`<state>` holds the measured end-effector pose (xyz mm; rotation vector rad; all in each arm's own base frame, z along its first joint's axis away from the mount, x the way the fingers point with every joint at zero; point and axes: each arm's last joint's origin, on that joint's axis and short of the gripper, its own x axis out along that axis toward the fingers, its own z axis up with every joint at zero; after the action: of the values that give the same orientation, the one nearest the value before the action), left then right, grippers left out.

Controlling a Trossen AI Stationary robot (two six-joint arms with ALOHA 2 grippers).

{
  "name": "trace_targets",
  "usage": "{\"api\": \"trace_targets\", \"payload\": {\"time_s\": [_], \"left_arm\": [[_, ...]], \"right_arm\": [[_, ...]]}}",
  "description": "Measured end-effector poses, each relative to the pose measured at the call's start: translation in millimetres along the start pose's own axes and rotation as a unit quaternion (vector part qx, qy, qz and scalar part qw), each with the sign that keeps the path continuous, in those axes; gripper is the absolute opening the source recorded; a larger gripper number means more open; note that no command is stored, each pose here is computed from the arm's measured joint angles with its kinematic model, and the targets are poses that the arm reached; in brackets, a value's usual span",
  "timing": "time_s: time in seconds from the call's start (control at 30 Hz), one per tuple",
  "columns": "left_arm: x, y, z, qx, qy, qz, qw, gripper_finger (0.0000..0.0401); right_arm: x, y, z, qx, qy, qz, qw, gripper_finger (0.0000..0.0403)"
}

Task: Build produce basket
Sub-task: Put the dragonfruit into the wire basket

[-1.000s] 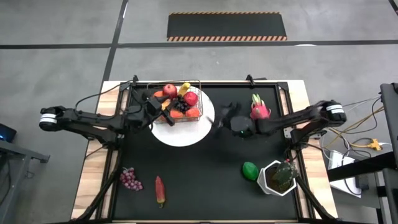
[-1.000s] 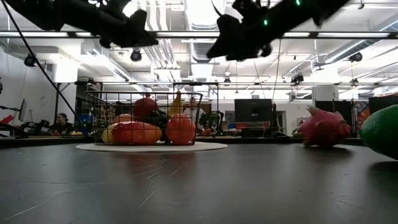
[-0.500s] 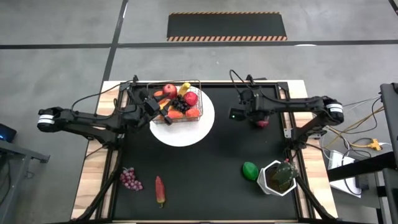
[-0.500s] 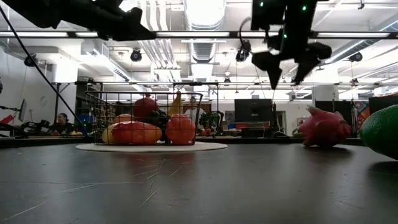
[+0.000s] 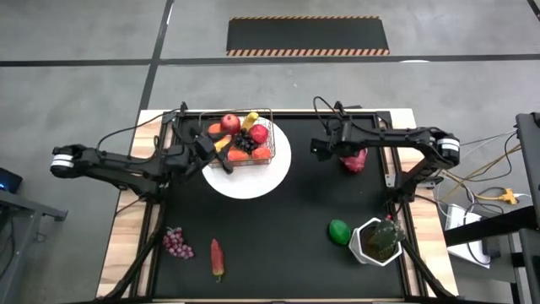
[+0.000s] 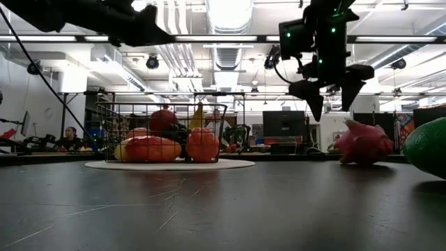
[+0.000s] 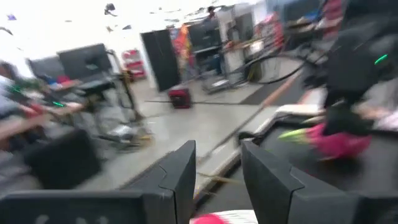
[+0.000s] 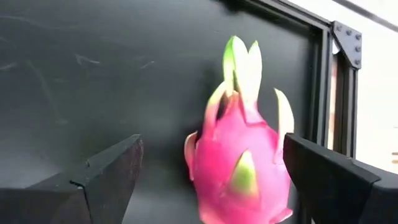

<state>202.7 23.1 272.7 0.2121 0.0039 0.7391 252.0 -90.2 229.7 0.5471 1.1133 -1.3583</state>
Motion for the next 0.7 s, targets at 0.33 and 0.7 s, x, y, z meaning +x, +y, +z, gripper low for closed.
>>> {"api": "trace_targets", "payload": {"time_s": [0.33, 0.7], "left_arm": [[-2.3, 2.2, 23.3, 0.05, -0.066, 0.016, 0.996, 0.0112], [-9.9, -1.0, 24.6, -0.016, -0.071, -0.004, 0.997, 0.0112]], "right_arm": [[-4.6, 9.4, 7.6, -0.024, -0.059, 0.033, 0.997, 0.0368], [4.0, -6.1, 8.7, -0.025, 0.001, -0.002, 1.0, 0.0368]]}}
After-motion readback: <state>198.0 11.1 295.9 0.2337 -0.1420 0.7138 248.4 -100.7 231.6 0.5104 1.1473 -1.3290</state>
